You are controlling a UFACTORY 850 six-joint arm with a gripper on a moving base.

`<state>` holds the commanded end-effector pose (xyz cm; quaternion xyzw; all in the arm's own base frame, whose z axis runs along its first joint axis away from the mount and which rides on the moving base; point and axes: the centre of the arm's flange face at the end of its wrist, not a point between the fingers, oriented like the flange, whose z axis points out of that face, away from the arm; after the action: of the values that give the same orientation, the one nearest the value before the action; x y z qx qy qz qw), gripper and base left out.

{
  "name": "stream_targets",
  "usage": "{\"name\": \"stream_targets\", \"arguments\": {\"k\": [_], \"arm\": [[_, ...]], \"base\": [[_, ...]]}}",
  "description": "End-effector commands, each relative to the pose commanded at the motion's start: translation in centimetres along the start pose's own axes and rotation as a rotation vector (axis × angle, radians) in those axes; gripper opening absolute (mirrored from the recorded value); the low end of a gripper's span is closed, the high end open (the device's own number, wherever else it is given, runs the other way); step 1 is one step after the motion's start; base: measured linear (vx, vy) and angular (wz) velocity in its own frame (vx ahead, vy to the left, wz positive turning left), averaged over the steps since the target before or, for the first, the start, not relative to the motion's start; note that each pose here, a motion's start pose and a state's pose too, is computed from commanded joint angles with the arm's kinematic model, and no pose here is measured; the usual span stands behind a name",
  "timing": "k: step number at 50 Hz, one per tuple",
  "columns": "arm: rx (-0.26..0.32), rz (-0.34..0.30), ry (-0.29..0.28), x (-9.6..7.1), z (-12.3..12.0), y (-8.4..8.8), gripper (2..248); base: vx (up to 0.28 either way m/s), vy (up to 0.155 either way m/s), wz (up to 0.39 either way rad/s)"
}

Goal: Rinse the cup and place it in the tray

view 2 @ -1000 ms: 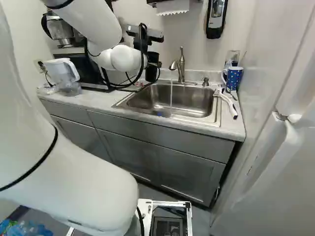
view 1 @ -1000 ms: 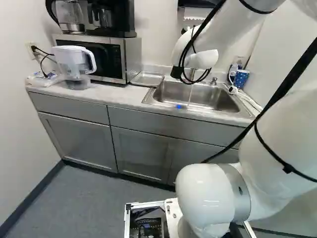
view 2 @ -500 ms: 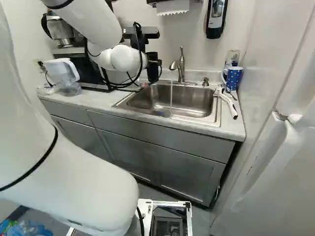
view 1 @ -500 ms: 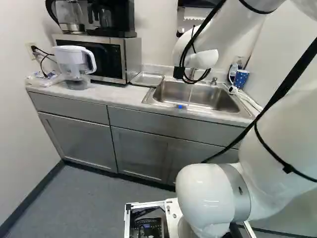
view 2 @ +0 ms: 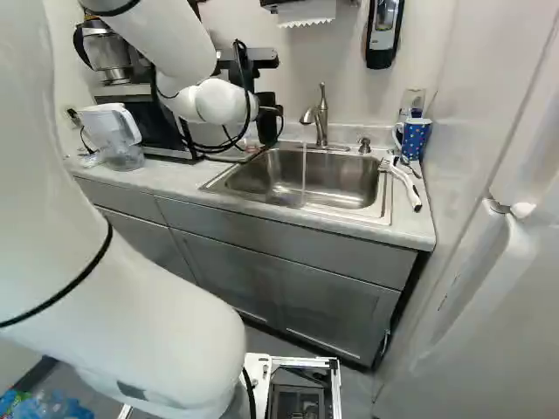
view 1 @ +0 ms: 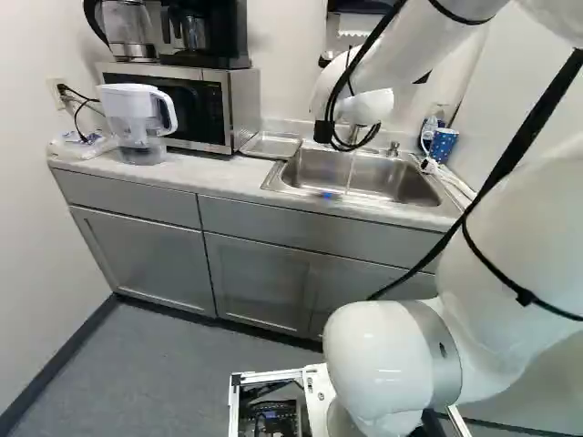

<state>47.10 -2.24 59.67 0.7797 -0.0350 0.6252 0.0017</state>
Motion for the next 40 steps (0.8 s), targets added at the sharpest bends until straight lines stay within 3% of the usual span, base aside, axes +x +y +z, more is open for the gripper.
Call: {"name": "stream_targets", "arguments": {"k": [40], "arm": [[0.094, -0.021, -0.007, 1.2, 6.1, -5.2, 125]], "base": [[0.0, 0.0, 0.0]]}}
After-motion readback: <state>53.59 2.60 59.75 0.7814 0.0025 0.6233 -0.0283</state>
